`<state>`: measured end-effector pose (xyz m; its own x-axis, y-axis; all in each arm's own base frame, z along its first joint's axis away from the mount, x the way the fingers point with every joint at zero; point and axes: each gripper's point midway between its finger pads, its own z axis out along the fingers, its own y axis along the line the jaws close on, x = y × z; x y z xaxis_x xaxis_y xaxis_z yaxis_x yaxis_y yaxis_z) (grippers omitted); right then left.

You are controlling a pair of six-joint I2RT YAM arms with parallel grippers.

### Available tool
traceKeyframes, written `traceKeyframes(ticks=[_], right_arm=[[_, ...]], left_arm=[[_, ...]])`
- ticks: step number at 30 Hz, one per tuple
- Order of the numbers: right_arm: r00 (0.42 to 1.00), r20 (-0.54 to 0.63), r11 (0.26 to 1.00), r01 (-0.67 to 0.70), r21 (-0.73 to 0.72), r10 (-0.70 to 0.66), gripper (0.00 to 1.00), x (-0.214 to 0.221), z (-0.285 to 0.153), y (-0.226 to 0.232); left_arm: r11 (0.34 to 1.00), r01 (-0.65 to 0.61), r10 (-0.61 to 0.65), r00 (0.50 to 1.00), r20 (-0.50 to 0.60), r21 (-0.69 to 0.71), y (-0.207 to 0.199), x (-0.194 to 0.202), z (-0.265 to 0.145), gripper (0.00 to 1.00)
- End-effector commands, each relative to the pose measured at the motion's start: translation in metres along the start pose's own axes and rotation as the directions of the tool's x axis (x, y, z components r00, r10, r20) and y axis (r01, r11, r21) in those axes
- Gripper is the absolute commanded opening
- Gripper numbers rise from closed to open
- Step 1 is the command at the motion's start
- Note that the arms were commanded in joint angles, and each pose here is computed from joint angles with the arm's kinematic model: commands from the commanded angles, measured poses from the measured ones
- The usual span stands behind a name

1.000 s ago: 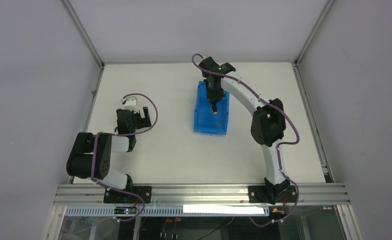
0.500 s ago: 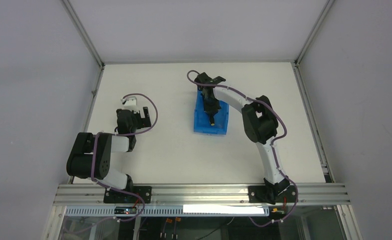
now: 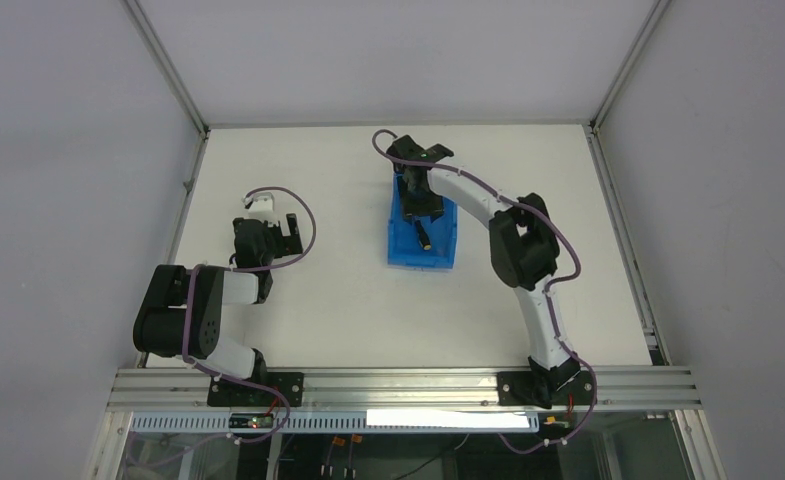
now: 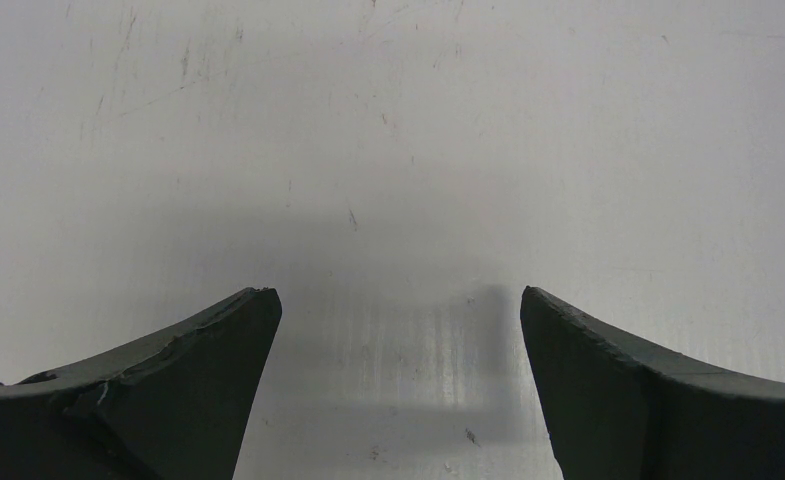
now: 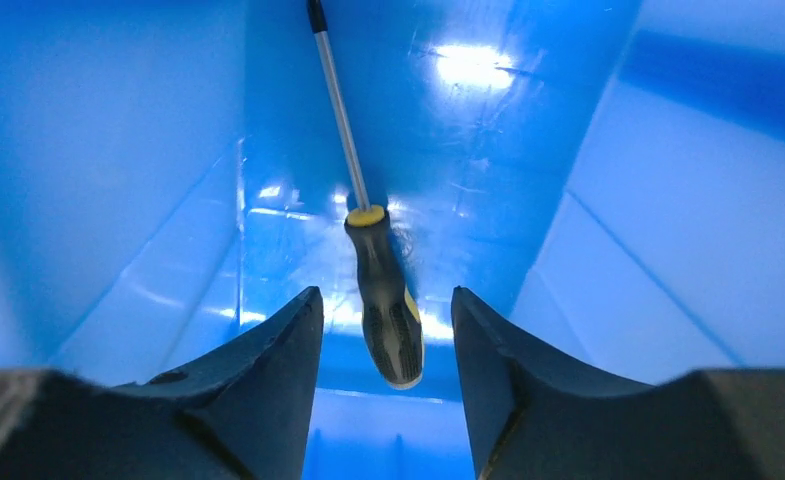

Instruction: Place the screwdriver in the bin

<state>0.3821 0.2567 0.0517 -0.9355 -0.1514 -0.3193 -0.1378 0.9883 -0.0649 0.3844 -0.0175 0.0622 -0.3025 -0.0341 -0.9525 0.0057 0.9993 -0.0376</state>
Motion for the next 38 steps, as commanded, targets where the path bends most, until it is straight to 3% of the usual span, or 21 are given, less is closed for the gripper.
traceKeyframes(ticks=[1, 3, 7, 8, 14, 19, 27, 32, 36, 38], right_arm=[[0.978, 0.206, 0.999, 0.005, -0.04, 0.004, 0.57, -0.043, -0.091, -0.008], [0.965, 0.264, 0.999, 0.016, -0.044, -0.004, 0.66, -0.049, -0.114, -0.016], [0.93, 0.367, 0.998, 0.039, -0.043, -0.02, 0.97, -0.051, -0.151, -0.035], [0.92, 0.39, 0.998, 0.043, -0.043, -0.023, 0.99, -0.05, -0.158, -0.041], [0.835, 0.546, 0.997, -0.056, -0.049, 0.073, 0.99, -0.037, -0.178, -0.105], [0.744, 0.63, 0.971, -0.223, -0.084, 0.225, 0.99, -0.009, -0.154, -0.171], [0.603, 0.721, 0.882, -0.471, -0.023, 0.341, 0.99, 0.04, -0.11, -0.24], [0.608, 0.719, 0.844, -0.533, 0.057, 0.336, 0.99, 0.058, -0.089, -0.256], [0.639, 0.704, 0.866, -0.496, 0.069, 0.31, 0.99, 0.063, -0.077, -0.252], [0.619, 0.72, 0.874, -0.485, 0.037, 0.313, 0.99, 0.058, -0.079, -0.248]], left_arm=[[1.0, 0.003, -0.004, 0.998, 0.055, 0.007, 0.0, -0.019, 0.004, 1.0], [1.0, 0.003, -0.004, 0.998, 0.055, 0.008, -0.001, -0.019, 0.004, 1.0], [1.0, 0.003, -0.004, 0.999, 0.054, 0.008, -0.001, -0.019, 0.004, 1.0], [1.0, 0.003, -0.004, 0.998, 0.055, 0.007, 0.0, -0.019, 0.004, 1.0], [1.0, 0.003, -0.004, 0.999, 0.054, 0.008, -0.001, -0.019, 0.004, 1.0], [1.0, 0.003, -0.003, 0.999, 0.055, 0.009, -0.001, -0.019, 0.004, 1.0], [1.0, 0.003, -0.004, 0.999, 0.054, 0.008, -0.001, -0.019, 0.004, 1.0], [1.0, 0.003, -0.004, 0.998, 0.055, 0.007, 0.0, -0.019, 0.004, 1.0], [1.0, 0.003, -0.004, 0.999, 0.054, 0.007, 0.0, -0.019, 0.004, 1.0], [1.0, 0.003, -0.004, 0.999, 0.055, 0.007, 0.0, -0.019, 0.004, 1.0]])
